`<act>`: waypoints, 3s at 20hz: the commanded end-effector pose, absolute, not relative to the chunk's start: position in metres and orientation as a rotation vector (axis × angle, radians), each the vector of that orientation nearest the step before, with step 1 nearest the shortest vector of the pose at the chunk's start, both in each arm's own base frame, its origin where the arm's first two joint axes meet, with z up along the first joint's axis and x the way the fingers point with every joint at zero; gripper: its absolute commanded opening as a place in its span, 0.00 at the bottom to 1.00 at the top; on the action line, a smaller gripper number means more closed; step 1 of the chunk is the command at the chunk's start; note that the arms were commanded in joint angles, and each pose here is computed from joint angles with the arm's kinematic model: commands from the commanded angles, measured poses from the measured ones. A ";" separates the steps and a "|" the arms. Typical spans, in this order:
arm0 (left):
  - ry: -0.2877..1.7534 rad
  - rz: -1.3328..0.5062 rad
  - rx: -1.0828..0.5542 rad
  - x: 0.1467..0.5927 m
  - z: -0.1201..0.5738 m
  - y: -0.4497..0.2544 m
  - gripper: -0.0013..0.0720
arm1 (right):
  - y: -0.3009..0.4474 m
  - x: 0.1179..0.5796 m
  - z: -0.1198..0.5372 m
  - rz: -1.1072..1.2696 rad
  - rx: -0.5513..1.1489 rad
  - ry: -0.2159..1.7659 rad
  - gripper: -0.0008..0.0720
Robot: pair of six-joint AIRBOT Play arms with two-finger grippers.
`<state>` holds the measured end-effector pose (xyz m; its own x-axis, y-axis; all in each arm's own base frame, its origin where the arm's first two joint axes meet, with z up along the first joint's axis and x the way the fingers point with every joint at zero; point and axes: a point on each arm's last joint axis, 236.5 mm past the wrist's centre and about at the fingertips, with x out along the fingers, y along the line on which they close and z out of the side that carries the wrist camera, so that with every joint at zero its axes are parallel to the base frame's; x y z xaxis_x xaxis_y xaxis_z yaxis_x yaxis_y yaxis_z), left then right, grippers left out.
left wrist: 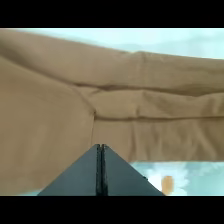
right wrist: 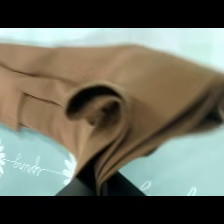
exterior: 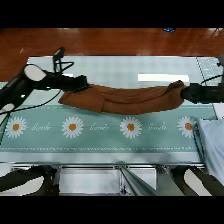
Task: Fold the shirts.
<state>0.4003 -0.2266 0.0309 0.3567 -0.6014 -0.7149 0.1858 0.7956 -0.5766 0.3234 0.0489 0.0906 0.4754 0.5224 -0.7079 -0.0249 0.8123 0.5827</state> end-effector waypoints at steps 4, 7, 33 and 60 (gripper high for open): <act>1.248 -0.819 -0.327 0.360 -0.009 -0.401 0.04 | 0.074 0.272 0.159 0.375 0.520 0.875 0.05; 1.326 -0.899 -0.290 0.319 -0.032 -0.471 0.04 | 0.078 0.263 0.166 0.380 0.518 0.863 0.05; 0.782 -0.004 -0.319 0.352 0.158 0.003 0.04 | 0.327 0.400 0.089 0.811 0.602 1.036 0.05; 0.791 -0.053 -0.530 0.335 0.096 -0.029 0.04 | 0.101 0.312 -0.033 -0.047 0.557 1.148 0.57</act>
